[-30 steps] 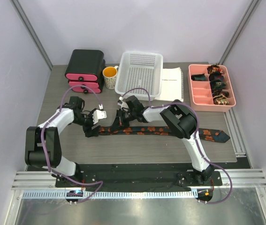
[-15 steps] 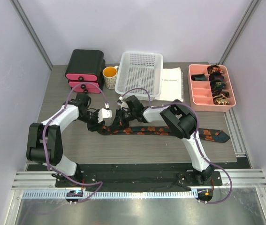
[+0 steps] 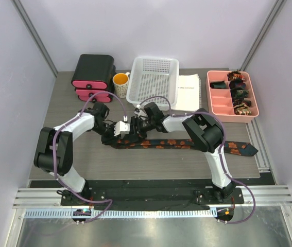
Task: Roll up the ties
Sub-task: Roll the tie at the center of the board.
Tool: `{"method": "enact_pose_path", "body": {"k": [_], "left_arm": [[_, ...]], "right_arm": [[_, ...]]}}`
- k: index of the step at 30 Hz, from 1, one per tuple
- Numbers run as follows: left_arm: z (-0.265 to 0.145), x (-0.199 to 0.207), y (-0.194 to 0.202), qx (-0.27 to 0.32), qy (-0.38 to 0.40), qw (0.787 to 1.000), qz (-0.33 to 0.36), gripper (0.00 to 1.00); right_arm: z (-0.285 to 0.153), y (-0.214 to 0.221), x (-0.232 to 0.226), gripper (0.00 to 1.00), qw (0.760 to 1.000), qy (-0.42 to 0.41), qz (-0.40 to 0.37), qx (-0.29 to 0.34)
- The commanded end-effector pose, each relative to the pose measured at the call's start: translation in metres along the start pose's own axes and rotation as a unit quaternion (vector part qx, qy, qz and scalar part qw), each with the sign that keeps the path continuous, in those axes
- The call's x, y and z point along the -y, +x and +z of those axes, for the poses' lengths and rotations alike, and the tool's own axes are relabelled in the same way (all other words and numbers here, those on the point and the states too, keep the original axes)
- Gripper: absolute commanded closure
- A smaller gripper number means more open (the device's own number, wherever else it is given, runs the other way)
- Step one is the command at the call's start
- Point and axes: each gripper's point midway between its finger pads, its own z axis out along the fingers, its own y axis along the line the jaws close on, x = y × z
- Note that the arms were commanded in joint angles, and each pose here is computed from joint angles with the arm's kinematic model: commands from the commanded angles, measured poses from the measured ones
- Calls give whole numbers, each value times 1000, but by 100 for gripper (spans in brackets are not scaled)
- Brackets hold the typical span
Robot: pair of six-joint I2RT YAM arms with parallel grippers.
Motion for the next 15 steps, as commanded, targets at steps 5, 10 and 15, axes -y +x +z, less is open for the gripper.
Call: {"method": "enact_pose_path", "body": {"k": [5, 10, 15], "left_arm": [[0, -9, -21, 9, -12, 1000, 6, 69], [-9, -8, -30, 22, -23, 999, 17, 71], [-5, -3, -43, 33, -12, 999, 16, 70]], "right_arm": [[-9, -3, -10, 70, 1000, 1, -8, 8], [-12, -3, -8, 83, 1000, 9, -12, 12], [-12, -2, -13, 65, 1000, -6, -15, 6]]}}
